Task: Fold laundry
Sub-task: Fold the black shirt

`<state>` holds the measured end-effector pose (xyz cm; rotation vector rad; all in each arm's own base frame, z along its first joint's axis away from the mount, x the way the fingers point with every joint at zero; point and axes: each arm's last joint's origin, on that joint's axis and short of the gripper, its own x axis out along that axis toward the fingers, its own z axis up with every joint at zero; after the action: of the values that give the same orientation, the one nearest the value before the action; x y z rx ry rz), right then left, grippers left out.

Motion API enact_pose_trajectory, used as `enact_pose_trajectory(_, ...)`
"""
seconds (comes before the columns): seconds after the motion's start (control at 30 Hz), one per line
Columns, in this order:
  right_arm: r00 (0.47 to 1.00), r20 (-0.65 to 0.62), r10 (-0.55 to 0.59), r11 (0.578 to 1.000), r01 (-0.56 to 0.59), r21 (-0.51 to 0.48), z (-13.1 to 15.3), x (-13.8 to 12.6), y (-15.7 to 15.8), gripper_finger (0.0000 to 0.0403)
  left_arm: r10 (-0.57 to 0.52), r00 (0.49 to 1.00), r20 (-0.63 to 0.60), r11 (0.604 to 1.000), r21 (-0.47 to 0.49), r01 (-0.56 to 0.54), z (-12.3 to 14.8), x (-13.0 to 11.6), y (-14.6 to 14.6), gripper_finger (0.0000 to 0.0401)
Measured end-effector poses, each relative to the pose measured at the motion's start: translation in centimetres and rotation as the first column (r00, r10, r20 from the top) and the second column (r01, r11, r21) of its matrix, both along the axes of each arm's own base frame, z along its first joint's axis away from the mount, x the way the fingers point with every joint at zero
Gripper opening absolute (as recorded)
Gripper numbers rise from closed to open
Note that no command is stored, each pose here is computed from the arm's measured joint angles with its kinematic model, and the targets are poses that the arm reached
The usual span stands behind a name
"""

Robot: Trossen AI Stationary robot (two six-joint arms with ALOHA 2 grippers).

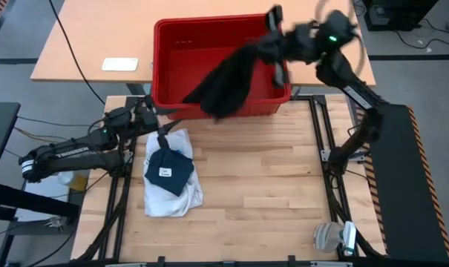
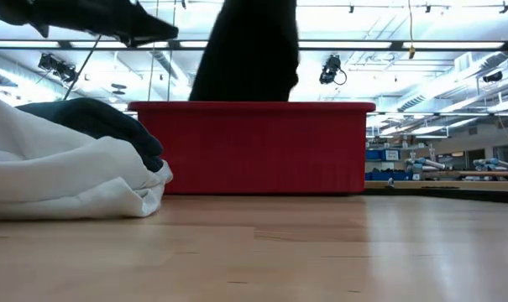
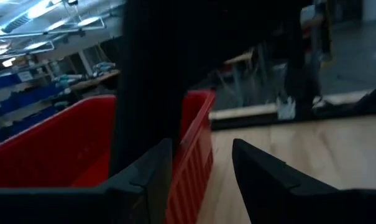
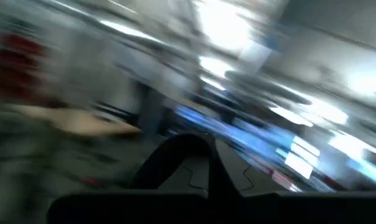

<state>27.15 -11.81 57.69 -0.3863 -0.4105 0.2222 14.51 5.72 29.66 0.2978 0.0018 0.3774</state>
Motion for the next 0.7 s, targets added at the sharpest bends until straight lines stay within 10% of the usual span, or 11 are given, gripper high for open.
enact_pose_trajectory(0.2, 0.941, 0.062, 0.332, 0.941, -0.326, -0.089, 2.6, -3.1, 6.4, 0.0009, -0.053, 0.985, 0.166, 0.990, -0.123, 0.074, 1.3, -1.0, -1.1, 0.0171)
enact_pose_trajectory(0.37, 0.873, -0.068, 0.483, 0.875, -0.480, 0.059, 2.3, -4.1, 10.1, 0.0015, -0.219, 0.944, 0.247, 0.935, -0.223, 0.275, 1.7, -1.3, -2.1, 0.0171)
enact_pose_trajectory(0.53, 0.762, -0.289, 0.580, 0.814, -0.526, 0.246, 0.1, -3.8, 14.1, 0.0016, -0.445, 0.860, 0.249, 0.828, -0.253, 0.501, 1.7, -1.2, -3.2, 0.0171)
enact_pose_trajectory(0.7, 0.700, -0.398, 0.593, 0.805, -0.520, 0.285, -2.5, -1.0, 20.7, 0.0015, -0.429, 0.867, 0.252, 0.834, -0.258, 0.487, 1.7, -1.1, -3.3, 0.0171)
